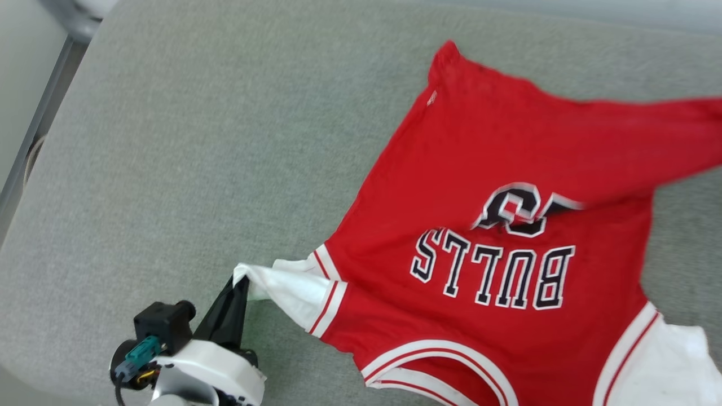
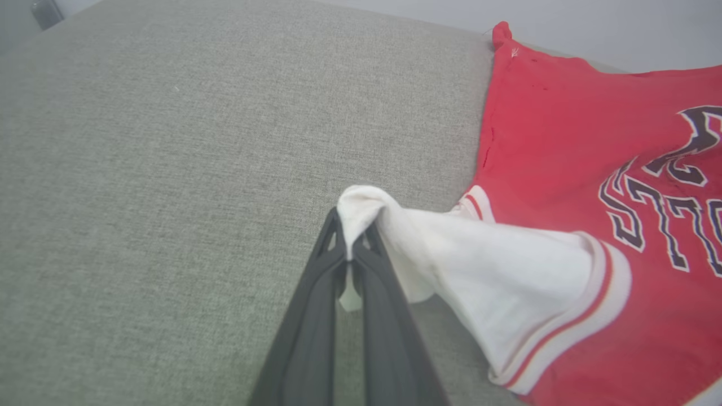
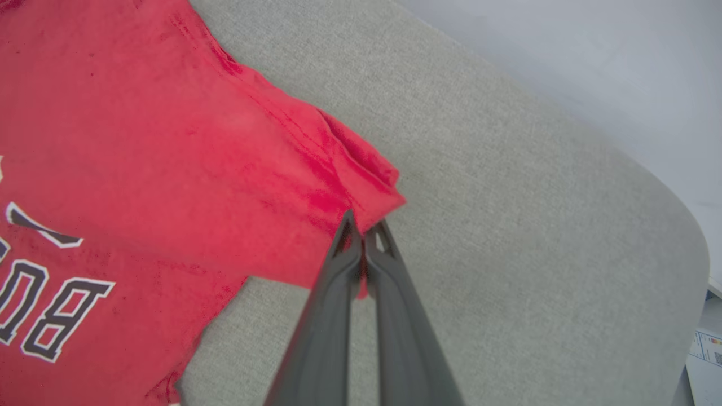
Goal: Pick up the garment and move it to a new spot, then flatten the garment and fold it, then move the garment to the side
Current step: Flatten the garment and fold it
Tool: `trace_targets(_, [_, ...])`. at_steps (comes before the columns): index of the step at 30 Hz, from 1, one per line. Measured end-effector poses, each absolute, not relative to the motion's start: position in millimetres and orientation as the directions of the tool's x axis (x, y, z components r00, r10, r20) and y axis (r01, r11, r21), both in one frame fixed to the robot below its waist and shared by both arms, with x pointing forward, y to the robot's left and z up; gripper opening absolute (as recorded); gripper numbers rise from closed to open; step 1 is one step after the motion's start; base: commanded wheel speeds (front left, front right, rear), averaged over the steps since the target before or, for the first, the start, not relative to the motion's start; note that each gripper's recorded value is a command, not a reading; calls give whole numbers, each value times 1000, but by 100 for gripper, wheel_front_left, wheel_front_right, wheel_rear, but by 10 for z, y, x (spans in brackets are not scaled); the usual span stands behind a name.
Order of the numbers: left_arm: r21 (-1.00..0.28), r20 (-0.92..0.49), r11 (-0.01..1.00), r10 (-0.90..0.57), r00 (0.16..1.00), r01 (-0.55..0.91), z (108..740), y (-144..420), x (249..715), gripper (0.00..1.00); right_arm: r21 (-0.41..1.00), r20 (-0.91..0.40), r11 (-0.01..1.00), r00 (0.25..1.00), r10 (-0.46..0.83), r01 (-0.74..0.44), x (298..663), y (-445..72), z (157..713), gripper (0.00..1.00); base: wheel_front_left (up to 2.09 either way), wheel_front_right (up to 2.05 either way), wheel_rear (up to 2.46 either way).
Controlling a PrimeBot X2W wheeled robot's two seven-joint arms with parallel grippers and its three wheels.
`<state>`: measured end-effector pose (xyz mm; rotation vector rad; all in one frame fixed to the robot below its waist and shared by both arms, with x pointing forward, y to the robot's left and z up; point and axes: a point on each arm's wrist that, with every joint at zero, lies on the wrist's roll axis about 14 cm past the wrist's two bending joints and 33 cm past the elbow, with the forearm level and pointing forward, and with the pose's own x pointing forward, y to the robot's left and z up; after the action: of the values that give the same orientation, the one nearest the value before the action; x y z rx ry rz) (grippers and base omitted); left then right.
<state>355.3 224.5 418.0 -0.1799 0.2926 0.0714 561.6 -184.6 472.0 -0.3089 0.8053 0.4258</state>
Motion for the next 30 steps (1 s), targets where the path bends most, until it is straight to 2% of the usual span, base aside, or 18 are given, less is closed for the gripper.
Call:
trace_targets(11, [-185,-264,981,10,964,-61,4326,2146,3409,0,-71,-772,916,603,200,-394,4530,-2525,4663,0,0,0,0])
trace_targets(17, [-188,-248,982,-24,968,-23,4390,2055,3376,0,-5,-814,952,554,174,-307,3827,-2800,4380,0,0,0,0])
trace_targets(25, [-189,-239,982,-46,970,0,4427,1997,3371,0,117,-888,978,423,180,-170,2921,-2860,3776,0,0,0,0])
trace_targets(30, [-184,-242,983,-43,969,-3,4420,2011,3369,0,152,-891,982,414,184,-111,2724,-2815,3625,0,0,0,0])
